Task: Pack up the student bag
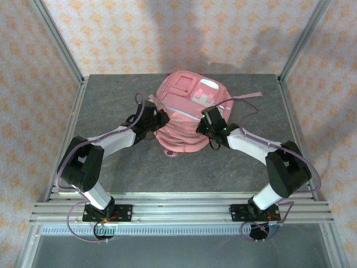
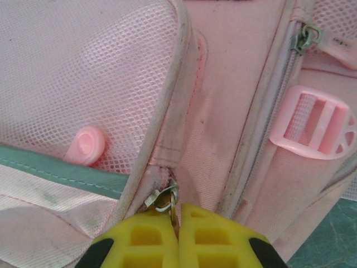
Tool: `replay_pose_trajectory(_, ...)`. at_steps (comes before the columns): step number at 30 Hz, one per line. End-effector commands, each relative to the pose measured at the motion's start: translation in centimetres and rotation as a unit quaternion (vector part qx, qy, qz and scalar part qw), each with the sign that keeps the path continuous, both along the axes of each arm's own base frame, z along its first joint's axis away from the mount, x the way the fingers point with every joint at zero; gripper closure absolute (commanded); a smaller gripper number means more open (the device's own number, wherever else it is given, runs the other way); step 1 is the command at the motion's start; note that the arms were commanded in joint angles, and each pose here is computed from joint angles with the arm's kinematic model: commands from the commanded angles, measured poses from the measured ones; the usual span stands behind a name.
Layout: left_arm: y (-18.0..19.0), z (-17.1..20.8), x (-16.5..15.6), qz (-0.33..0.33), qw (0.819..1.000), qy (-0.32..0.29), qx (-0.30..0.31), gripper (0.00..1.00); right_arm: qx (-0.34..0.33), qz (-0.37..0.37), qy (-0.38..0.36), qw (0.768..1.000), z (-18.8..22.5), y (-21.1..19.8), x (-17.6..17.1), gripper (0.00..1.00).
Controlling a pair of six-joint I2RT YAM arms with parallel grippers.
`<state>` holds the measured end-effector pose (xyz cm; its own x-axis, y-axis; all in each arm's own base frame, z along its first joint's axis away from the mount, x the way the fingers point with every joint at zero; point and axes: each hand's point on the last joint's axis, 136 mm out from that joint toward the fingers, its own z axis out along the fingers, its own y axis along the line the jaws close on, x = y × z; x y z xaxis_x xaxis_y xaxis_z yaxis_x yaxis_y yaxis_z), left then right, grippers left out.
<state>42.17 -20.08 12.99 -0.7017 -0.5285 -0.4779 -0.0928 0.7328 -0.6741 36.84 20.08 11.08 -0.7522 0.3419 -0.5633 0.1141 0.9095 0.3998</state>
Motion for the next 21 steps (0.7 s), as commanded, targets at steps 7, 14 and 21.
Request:
replay_pose_trajectory(7, 10.1, 3.7, 4.1, 0.112, 0.987, -0.028, 0.110, 1.00, 0.041, 0.044, -0.018, 0.998, 1.6, 4.1, -2.0, 1.00)
replay_pose_trajectory(14, 7.3, 4.3, 1.6, 0.082, 0.994, -0.024, 0.068, 0.50, 0.076, 0.096, -0.007, 0.992, 0.6, 9.3, -3.2, 1.00)
replay_pose_trajectory(21, 2.5, 1.2, -3.8, 0.063, 0.998, -0.001, 0.015, 0.43, 0.073, 0.103, -0.006, 0.992, 0.2, 9.7, -3.1, 1.00)
